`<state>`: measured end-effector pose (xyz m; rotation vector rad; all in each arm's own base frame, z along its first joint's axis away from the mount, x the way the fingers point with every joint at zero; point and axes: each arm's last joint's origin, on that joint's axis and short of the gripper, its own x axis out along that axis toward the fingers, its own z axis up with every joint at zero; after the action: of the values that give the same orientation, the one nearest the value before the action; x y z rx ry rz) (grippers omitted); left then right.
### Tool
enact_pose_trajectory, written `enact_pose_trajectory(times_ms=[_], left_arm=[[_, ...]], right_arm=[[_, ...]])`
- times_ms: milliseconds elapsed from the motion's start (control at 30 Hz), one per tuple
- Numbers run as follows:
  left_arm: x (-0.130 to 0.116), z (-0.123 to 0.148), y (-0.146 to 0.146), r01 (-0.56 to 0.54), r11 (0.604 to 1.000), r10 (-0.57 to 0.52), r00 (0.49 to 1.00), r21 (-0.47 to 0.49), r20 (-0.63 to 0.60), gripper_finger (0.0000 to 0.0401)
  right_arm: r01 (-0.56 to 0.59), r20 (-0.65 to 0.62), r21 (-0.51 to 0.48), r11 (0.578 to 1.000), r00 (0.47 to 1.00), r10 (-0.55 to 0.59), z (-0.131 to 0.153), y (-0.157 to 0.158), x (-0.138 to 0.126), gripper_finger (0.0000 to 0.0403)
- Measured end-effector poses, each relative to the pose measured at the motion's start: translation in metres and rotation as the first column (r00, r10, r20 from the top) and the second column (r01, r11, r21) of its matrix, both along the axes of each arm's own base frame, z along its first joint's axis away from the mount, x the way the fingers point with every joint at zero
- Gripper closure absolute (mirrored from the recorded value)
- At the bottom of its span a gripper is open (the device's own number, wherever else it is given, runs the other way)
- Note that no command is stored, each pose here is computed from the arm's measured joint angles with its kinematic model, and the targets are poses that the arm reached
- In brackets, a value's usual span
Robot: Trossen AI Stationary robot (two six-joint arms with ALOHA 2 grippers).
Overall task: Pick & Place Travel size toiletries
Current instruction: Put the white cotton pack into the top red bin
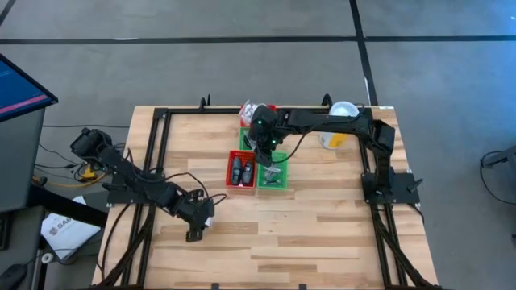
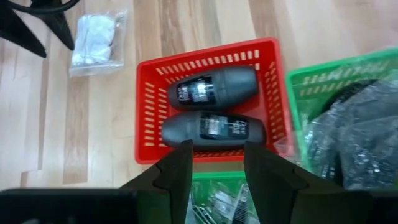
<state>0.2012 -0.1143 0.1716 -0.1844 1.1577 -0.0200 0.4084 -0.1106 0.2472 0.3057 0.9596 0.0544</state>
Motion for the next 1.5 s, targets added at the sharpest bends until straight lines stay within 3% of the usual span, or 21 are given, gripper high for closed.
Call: enact_pose_trajectory(times_ms=[533, 800, 933, 1133, 1500], left_arm=[[-0.001, -0.032, -0.015, 0.01, 0.996, 0.001, 0.992, 0.089, -0.125, 0.0215], [-0.004, -0.035, -0.019, 0.018, 0.987, -0.002, 0.995, 0.158, -0.101, 0.0221], [-0.007, -0.033, -0.021, 0.029, 0.986, -0.013, 0.995, 0.164, -0.097, 0.0266], [-0.009, -0.033, -0.022, 0.03, 0.987, -0.015, 0.995, 0.156, -0.1, 0.0382], [-0.011, -0.019, -0.022, 0.017, 0.996, -0.01, 0.997, 0.092, -0.073, 0.0395]], right_arm=[[0.002, 0.002, -0.003, 1.0, 1.0, -0.002, 0.0, 0.0, 0.0, 0.0269], [-0.001, 0.003, -0.005, 1.0, 1.0, 0.001, 0.0, 0.0, 0.0, 0.0274], [0.0, 0.003, -0.005, 1.0, 1.0, 0.0, 0.0, 0.0, 0.0, 0.0273], [-0.015, 0.006, -0.015, 1.0, 1.0, 0.015, 0.0, 0.0, 0.0, 0.0275], [-0.015, 0.006, -0.015, 1.0, 1.0, 0.015, 0.0, 0.0, 0.0, 0.0276]])
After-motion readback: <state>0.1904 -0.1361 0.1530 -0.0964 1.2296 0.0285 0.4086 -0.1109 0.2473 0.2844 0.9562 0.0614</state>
